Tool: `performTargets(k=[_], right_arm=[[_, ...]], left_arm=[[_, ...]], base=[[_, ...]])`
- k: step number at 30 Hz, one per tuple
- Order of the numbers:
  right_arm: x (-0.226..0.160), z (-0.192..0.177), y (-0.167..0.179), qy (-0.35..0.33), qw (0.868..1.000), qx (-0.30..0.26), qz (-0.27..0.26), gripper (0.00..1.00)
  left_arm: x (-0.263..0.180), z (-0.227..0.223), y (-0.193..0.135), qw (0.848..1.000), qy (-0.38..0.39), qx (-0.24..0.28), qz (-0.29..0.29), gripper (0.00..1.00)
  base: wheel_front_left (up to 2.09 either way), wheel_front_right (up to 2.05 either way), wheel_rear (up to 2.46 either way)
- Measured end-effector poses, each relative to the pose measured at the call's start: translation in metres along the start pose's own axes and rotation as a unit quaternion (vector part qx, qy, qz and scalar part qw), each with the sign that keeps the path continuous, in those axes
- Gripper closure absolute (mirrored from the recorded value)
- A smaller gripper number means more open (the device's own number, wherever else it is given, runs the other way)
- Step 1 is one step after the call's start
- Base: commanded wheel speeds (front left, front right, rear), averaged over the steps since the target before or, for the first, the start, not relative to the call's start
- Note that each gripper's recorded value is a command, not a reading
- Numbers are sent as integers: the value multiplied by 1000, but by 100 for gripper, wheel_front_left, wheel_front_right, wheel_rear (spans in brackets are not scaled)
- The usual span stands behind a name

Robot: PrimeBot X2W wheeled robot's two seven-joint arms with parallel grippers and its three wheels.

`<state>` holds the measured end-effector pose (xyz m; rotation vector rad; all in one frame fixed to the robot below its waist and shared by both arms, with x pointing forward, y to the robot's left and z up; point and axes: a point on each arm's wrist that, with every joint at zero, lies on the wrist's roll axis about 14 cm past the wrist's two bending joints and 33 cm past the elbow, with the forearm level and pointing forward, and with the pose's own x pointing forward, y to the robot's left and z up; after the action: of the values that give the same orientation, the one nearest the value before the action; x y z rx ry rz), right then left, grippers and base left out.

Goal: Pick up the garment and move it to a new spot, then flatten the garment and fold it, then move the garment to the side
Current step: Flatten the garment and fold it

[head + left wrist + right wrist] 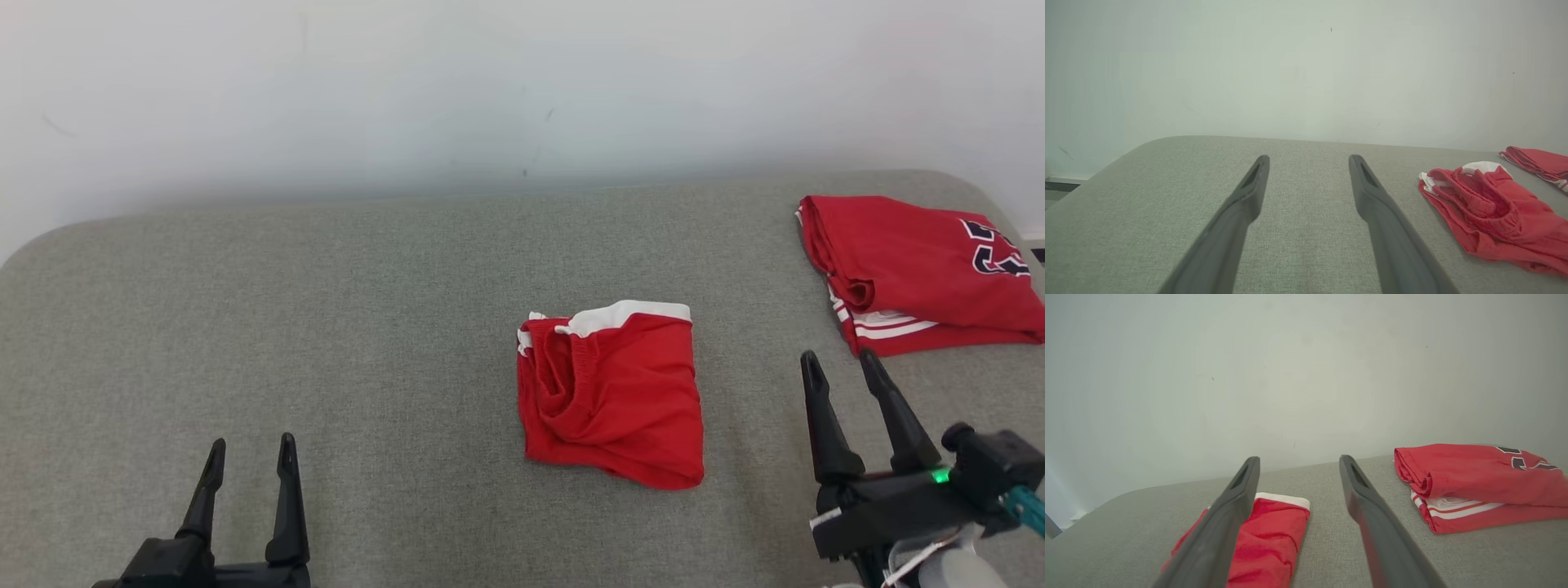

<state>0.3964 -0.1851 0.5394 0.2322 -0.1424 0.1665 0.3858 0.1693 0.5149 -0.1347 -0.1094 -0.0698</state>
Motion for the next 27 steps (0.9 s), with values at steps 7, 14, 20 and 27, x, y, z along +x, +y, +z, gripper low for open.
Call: performTargets(k=[7,14,20,27], right_arm=[[-21,-5,4,-3,1000,-5,-14,0],[-29,-3,10,-10,1000,-11,-20,0],[-33,-5,13,-8,1000,-11,-19,0],[-32,-10,18,-1,1000,-11,-14,0]], left_arm=[[-8,-3,5,1000,7,11,4,0],[-20,-5,12,1000,13,25,14,0],[-27,-5,17,999,15,32,20,0],[-34,-7,21,999,19,32,27,0]], base=[[0,0,0],[0,0,0],[0,0,0],[0,0,0]])
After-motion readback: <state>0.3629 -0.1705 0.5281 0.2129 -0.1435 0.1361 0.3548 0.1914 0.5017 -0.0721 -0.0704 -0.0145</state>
